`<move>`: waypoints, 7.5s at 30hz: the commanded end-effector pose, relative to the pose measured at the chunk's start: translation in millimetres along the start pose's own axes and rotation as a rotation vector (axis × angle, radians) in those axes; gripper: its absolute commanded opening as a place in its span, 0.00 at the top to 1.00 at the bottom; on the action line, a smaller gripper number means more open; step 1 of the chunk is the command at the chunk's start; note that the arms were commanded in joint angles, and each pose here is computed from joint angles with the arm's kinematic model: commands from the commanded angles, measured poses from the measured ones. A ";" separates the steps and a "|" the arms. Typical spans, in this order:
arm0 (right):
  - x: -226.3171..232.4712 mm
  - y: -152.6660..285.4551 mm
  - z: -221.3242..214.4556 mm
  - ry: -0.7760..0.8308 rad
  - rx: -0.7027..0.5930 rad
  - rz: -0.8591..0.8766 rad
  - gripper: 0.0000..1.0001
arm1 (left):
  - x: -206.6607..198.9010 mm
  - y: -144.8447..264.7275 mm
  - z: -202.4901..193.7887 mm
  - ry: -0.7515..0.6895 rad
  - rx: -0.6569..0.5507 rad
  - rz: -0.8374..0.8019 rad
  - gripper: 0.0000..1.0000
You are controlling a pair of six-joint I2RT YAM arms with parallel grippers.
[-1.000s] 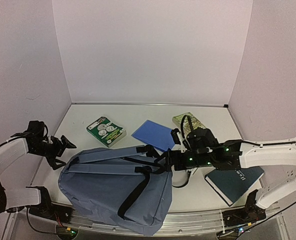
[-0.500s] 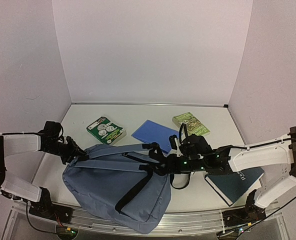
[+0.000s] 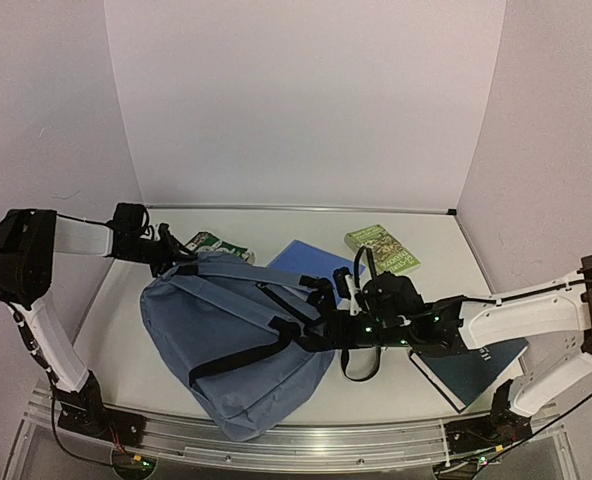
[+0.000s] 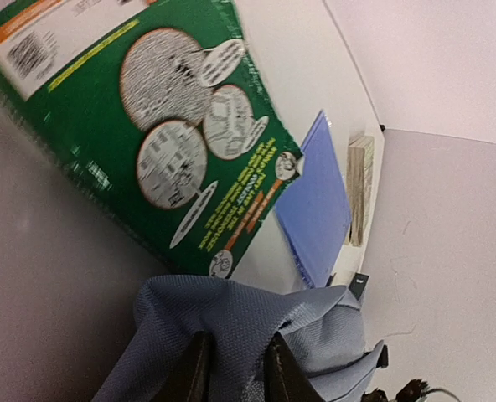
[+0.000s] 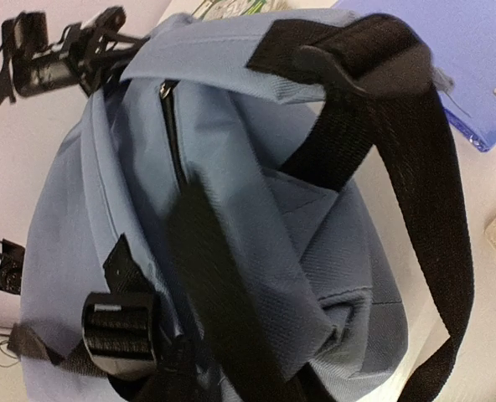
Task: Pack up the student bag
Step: Adjust the student bag at the center of the board, then unzip the student bag at the center of the board, then adjust the student bag at the center of the board.
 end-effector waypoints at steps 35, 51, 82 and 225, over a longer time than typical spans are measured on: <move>-14.5 -69.3 100.8 0.556 0.166 -0.143 0.61 | 42.6 70.9 -89.4 0.143 -0.105 0.244 0.37; -48.0 -56.5 179.9 0.465 -0.031 -0.306 1.00 | 51.5 55.0 -72.0 -0.101 -0.111 0.265 1.00; -40.2 -78.4 162.7 0.041 0.129 0.115 0.55 | 38.5 60.1 -68.5 -0.118 -0.152 0.212 1.00; -38.8 -7.7 46.9 0.036 0.132 -0.170 0.34 | -6.9 58.2 -4.3 -0.327 -0.191 0.345 0.33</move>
Point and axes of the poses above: each gripper's point midway between its finger pads, its own y axis back along the fingers, its own x axis along the line the jaws close on, z = x × y, the point moved 5 cm from there along y, back along the fingers, and after that the axes turned 1 degree about -y, right-handed, at the moved point
